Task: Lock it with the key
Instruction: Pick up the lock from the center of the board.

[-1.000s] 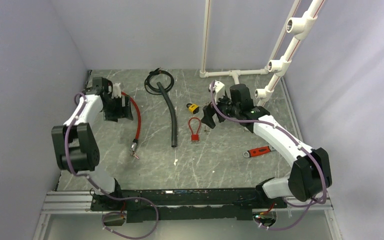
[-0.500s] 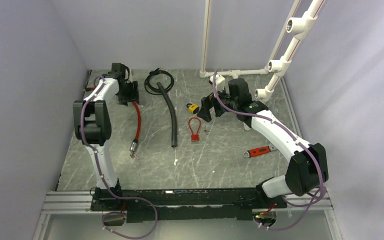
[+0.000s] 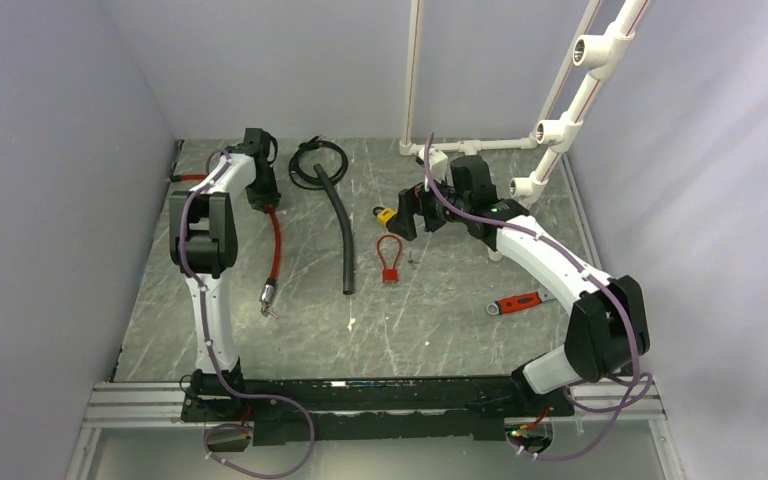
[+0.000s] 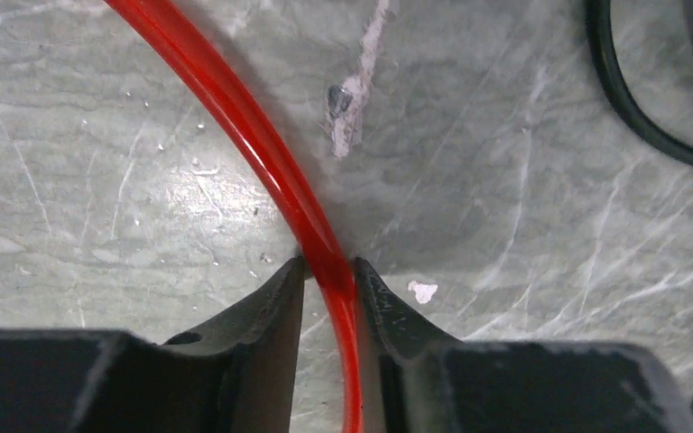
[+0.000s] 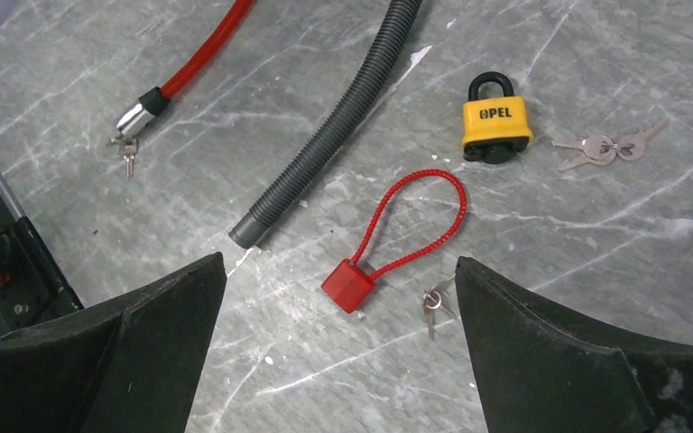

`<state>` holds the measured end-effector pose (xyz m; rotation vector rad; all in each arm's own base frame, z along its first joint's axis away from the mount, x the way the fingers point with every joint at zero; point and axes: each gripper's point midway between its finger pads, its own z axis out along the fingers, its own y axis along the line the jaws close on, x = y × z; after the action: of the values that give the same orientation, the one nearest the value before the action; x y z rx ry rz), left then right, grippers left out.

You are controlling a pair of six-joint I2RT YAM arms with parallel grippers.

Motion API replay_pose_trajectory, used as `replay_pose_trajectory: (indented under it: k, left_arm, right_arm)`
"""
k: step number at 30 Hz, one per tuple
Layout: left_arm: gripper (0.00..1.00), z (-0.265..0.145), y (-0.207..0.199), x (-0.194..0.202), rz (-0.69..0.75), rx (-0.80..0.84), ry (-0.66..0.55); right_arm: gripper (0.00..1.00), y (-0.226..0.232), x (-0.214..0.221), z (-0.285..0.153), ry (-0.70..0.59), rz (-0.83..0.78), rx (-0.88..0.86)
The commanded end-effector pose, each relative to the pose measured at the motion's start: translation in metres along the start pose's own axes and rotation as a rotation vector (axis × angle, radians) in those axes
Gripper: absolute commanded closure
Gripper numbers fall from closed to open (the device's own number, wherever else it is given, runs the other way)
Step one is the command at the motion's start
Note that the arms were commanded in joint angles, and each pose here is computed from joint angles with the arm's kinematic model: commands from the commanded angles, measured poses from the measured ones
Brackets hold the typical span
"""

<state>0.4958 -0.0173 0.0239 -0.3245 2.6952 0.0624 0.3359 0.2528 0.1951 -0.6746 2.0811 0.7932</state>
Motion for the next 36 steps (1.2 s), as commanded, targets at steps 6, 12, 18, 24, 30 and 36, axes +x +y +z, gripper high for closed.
replay_pose_trajectory:
  k: [6,12,18,24,30,36]
  left_arm:
    - [1.0,-0.01,0.007,0.019,-0.245,0.016,0.147]
    - [1.0,-0.093,0.004,-0.003,-0.379,0.164,0.034]
    - [1.0,-0.16,-0.002,-0.005,-0.464,0.327,-0.069]
    - [1.0,-0.199,-0.007,-0.006,-0.493,0.405,-0.105]
    - [1.0,-0.225,-0.018,-0.012,-0.511,0.508,-0.122]
    - [1.0,-0.238,-0.025,-0.011,-0.511,0.573,-0.114]
  right_arm:
    - [0.0,0.034,-0.048,0.035,-0.132,0.059,-0.104]
    - [0.0,0.072,-0.059,0.074,-0.167,0.126,-0.186]
    - [0.0,0.098,-0.066,0.126,-0.172,0.197,-0.273]
    - [0.01,0.141,-0.075,0.151,-0.211,0.162,-0.42]
    - [0.05,0.161,-0.053,0.172,-0.2,0.071,-0.43]
    - [0.12,0.178,-0.03,0.192,-0.16,0.014,-0.515]
